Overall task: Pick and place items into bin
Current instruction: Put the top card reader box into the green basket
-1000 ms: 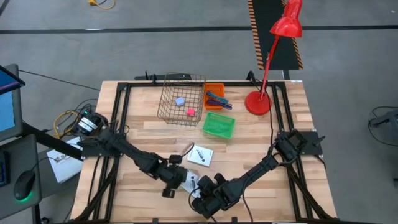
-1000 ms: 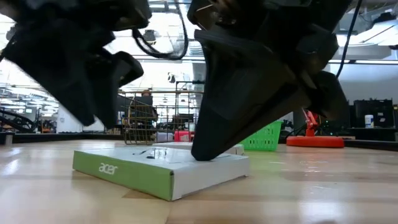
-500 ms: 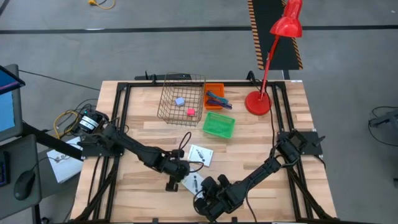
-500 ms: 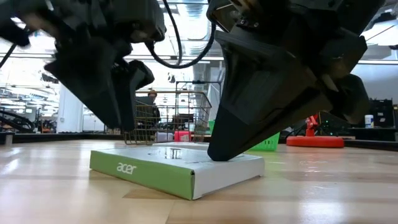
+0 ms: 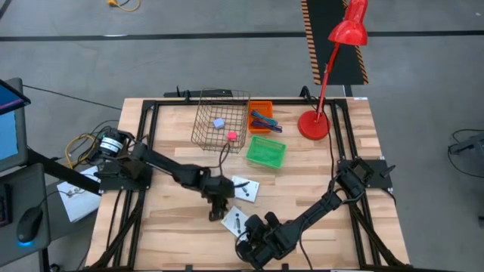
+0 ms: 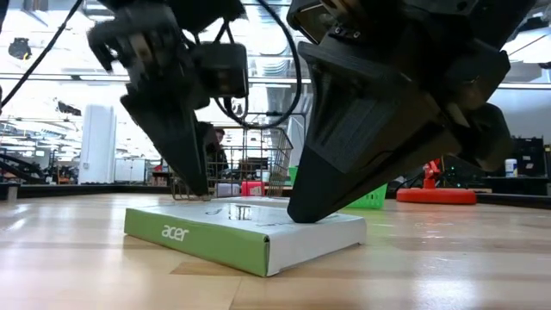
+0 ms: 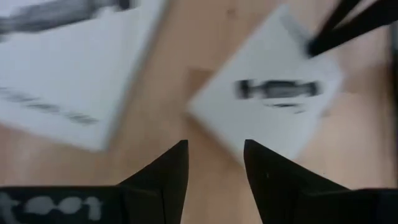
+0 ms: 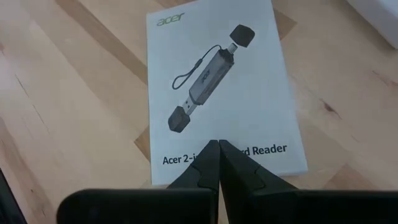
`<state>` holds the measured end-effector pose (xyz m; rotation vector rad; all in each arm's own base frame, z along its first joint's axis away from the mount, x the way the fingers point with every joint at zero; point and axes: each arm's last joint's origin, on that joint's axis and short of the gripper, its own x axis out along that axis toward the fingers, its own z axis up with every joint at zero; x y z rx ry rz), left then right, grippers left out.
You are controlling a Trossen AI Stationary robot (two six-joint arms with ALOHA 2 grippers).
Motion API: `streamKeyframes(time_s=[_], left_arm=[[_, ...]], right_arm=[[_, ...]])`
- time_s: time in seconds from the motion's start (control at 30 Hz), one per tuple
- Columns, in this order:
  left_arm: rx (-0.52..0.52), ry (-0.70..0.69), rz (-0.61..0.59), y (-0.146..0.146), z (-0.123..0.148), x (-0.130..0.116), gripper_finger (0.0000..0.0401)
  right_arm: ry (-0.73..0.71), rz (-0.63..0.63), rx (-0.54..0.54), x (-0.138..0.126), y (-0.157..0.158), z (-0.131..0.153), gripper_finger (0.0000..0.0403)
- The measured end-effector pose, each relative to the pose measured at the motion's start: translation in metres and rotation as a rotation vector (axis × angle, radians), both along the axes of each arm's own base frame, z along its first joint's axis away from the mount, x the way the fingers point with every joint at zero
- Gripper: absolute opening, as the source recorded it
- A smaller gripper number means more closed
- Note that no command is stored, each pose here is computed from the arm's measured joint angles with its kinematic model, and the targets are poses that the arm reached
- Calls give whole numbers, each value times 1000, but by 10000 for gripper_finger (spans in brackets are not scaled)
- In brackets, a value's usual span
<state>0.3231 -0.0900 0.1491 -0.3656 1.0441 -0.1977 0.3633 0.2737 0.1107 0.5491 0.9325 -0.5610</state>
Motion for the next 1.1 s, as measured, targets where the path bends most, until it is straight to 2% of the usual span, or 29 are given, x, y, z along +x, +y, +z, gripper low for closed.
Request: streamKeyframes(time_s=[0.3,0.63,0.8,1.1], left_arm=[[-102,-31,23,-28,5,-2,143],[-134,-23,76,-29,6,-1,143],[-112,-10,132,-26,5,-2,143],[-107,-3,137,-25,4,-2,143]], right_arm=[[-9,-13,-25,-5,4,-1,0],[-70,-54,-57,-11,15,-15,0],[-79,-66,-52,-13,18,-15,0],[-76,-53,-59,-16,20,-16,0]])
